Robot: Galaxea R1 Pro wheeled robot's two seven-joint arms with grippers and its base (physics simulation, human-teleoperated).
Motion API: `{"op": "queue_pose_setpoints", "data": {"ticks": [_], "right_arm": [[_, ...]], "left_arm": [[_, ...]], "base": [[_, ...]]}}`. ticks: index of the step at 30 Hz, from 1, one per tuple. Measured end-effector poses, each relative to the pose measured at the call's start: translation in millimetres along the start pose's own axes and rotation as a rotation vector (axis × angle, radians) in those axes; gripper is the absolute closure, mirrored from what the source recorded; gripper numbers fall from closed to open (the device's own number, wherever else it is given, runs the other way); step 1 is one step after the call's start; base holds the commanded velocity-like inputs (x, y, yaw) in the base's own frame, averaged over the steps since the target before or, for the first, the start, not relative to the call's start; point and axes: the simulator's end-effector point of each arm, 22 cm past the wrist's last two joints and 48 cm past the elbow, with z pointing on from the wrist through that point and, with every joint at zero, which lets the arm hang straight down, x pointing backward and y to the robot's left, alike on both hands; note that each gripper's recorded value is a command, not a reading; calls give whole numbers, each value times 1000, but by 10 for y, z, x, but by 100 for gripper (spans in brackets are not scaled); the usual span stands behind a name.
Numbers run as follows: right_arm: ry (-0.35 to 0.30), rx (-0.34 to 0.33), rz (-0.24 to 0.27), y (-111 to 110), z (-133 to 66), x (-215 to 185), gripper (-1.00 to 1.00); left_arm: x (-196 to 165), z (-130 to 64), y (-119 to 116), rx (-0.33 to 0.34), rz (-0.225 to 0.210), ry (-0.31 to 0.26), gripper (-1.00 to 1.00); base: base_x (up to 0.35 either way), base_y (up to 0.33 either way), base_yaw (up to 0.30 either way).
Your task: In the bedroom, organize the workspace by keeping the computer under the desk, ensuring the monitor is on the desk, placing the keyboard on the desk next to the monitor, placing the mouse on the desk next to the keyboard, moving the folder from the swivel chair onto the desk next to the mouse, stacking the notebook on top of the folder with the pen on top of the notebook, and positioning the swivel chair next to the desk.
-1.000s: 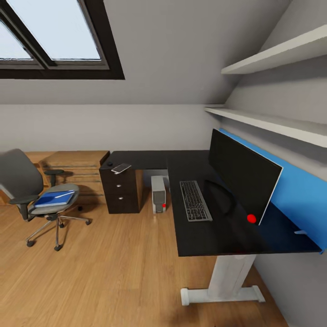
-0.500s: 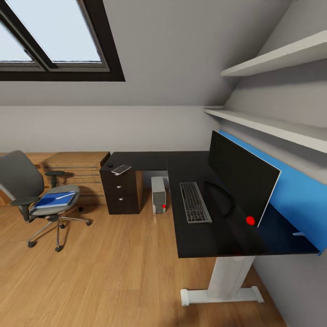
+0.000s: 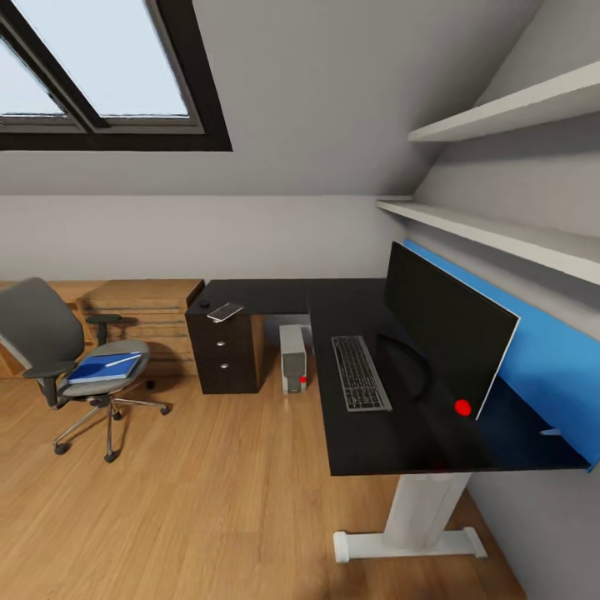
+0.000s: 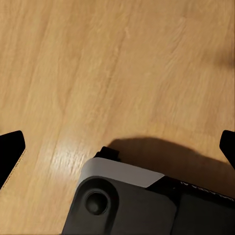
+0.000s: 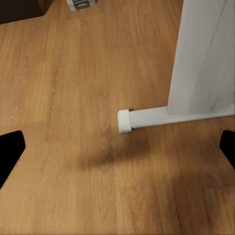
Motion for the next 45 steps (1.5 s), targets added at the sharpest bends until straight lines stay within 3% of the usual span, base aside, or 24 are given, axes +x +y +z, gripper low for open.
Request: {"op": "queue_pose_setpoints", "data": {"ticks": [24,42,45], "right_arm": [[40,25,32,70,-33,189,-100],[-8,17,36,156,-37,101,-100],[-9,17,36,157,-38,102,-100]], "left_arm": [[69,12,45,-11,-2,9,-100],[70,11,41,-10,0,7,-100],[-18,13,65,-15,-21,-40,-100]], "base": [[148,281,225],[322,21,9],[333,62,0]]}}
